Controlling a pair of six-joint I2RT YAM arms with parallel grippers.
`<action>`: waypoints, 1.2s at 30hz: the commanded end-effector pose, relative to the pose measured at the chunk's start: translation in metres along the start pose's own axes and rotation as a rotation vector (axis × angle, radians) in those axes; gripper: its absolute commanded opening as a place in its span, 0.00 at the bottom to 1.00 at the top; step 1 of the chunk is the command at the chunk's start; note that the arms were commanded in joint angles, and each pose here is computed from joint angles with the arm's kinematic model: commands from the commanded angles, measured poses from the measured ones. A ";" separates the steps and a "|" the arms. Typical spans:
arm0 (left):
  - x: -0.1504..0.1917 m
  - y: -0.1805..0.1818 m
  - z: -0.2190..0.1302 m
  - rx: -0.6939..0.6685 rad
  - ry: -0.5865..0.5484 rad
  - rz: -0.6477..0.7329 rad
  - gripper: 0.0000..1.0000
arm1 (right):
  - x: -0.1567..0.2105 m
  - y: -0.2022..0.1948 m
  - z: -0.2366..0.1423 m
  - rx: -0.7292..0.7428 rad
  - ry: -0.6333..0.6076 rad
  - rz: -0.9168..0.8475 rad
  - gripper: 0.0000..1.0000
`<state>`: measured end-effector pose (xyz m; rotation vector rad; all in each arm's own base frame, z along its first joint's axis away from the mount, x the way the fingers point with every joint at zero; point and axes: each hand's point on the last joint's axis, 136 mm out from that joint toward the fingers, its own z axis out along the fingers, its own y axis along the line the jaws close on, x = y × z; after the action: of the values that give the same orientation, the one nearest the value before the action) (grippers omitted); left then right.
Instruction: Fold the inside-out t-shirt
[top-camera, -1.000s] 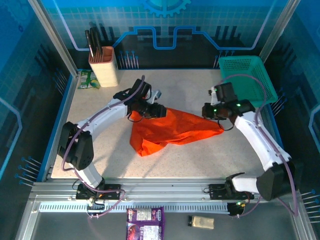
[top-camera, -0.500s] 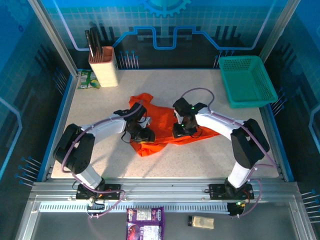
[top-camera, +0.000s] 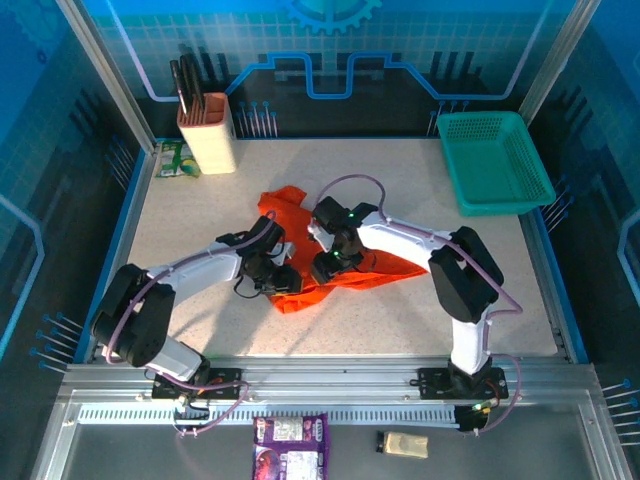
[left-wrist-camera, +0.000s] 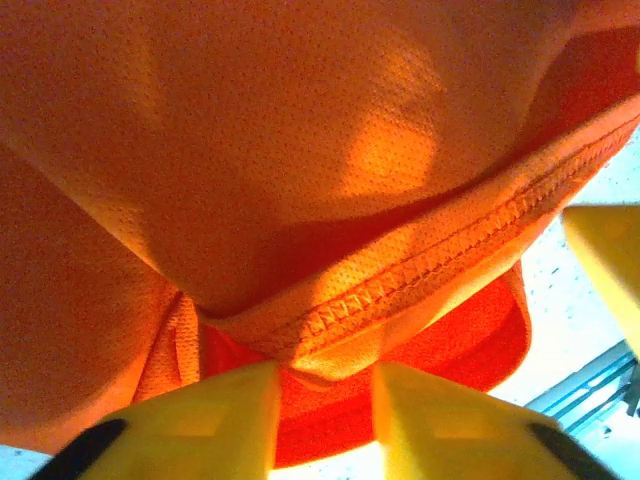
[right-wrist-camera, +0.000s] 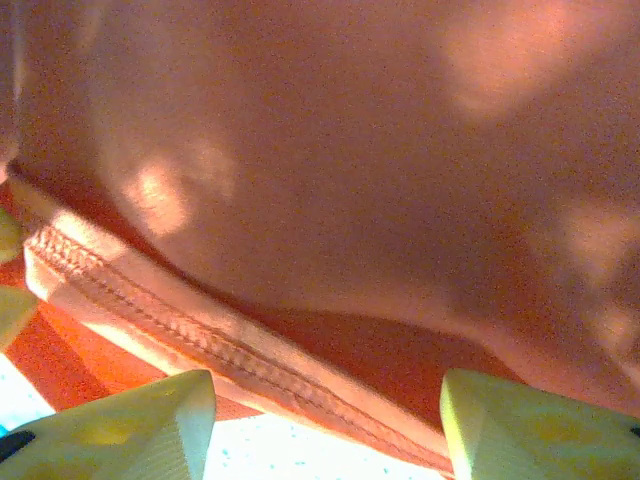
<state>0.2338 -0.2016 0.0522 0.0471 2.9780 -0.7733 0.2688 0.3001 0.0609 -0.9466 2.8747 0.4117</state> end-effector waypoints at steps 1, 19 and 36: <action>0.003 0.005 -0.003 -0.024 -0.032 -0.008 0.23 | 0.005 0.017 -0.001 -0.062 0.061 -0.178 0.62; 0.006 0.025 0.006 -0.047 -0.050 -0.068 0.12 | 0.011 0.039 -0.002 -0.186 0.151 -0.321 0.24; -0.049 -0.015 -0.053 0.064 -0.278 0.099 0.19 | -0.010 0.039 -0.085 -0.042 -0.108 -0.440 0.00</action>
<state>0.2685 -0.1783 0.0915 -0.0280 2.7302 -0.7323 0.2555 0.3111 0.1448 -1.4268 2.5368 0.4828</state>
